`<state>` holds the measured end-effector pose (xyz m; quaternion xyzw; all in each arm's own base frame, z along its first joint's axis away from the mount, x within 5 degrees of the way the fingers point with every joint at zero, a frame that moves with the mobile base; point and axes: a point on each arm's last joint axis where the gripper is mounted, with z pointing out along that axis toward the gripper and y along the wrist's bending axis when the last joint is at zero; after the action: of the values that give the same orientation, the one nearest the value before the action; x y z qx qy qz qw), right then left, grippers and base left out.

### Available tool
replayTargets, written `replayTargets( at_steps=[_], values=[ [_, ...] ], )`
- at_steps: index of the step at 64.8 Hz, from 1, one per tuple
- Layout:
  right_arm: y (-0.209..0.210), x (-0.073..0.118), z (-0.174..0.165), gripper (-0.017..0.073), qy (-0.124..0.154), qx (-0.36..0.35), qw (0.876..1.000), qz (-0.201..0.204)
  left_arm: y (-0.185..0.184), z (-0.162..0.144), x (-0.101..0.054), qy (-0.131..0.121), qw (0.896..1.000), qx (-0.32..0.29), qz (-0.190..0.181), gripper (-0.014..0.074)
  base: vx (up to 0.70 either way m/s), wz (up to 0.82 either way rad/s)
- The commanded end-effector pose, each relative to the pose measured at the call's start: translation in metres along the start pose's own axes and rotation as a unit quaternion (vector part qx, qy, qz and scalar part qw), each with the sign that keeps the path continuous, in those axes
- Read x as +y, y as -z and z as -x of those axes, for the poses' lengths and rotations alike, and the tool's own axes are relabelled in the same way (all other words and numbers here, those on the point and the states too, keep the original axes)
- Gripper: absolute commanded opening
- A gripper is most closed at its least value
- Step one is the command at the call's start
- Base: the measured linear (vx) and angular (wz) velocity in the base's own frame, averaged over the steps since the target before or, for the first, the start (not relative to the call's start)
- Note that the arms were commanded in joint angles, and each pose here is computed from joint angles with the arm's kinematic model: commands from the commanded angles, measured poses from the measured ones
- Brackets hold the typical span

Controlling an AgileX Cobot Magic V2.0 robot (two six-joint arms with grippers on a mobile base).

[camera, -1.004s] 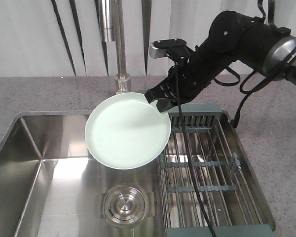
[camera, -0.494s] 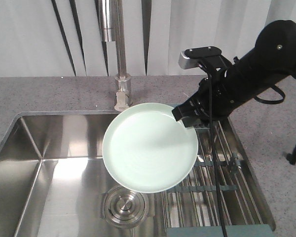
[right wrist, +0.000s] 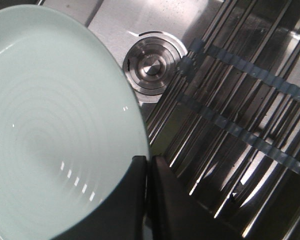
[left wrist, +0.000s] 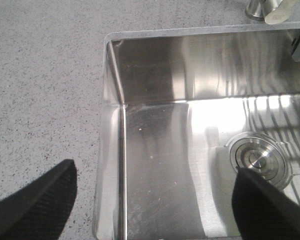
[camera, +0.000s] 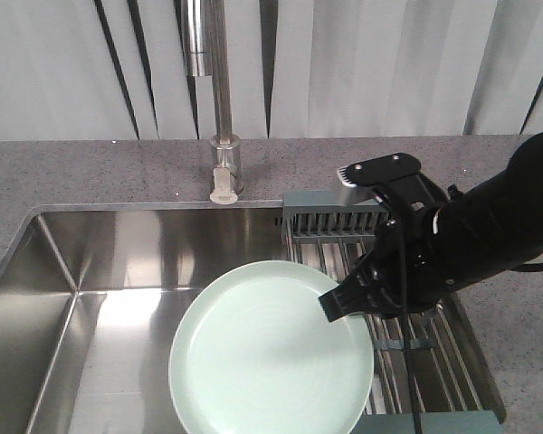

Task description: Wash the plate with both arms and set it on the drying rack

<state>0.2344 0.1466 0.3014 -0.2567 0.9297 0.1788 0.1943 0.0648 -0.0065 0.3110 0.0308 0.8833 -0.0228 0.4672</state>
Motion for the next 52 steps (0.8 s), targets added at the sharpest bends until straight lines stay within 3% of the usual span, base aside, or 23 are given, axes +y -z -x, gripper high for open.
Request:
replayTargets(
  at_steps=[1, 18, 37, 52],
  values=[
    [0.008, 0.019, 0.009, -0.0001, 0.012, -0.053, 0.998, 0.011, 0.004, 0.011, 0.000, 0.007, 0.999, -0.037, -0.001, 0.0585, 0.00, 0.00],
    [-0.029, 0.033, 0.027, -0.0001, 0.017, -0.041, 0.999, 0.028, 0.004, 0.011, 0.000, 0.007, 0.999, -0.038, -0.001, 0.0585, 0.00, 0.00],
    [-0.044, 0.035, 0.074, -0.0001, 0.037, -0.050, 0.998, 0.026, 0.004, 0.011, 0.000, 0.007, 0.999, -0.038, -0.001, 0.0585, 0.00, 0.00],
    [-0.056, 0.025, 0.110, -0.0001, 0.045, -0.059, 0.997, 0.024, 0.004, 0.011, 0.000, 0.007, 0.999, -0.038, -0.001, 0.0585, 0.00, 0.00]
  ],
)
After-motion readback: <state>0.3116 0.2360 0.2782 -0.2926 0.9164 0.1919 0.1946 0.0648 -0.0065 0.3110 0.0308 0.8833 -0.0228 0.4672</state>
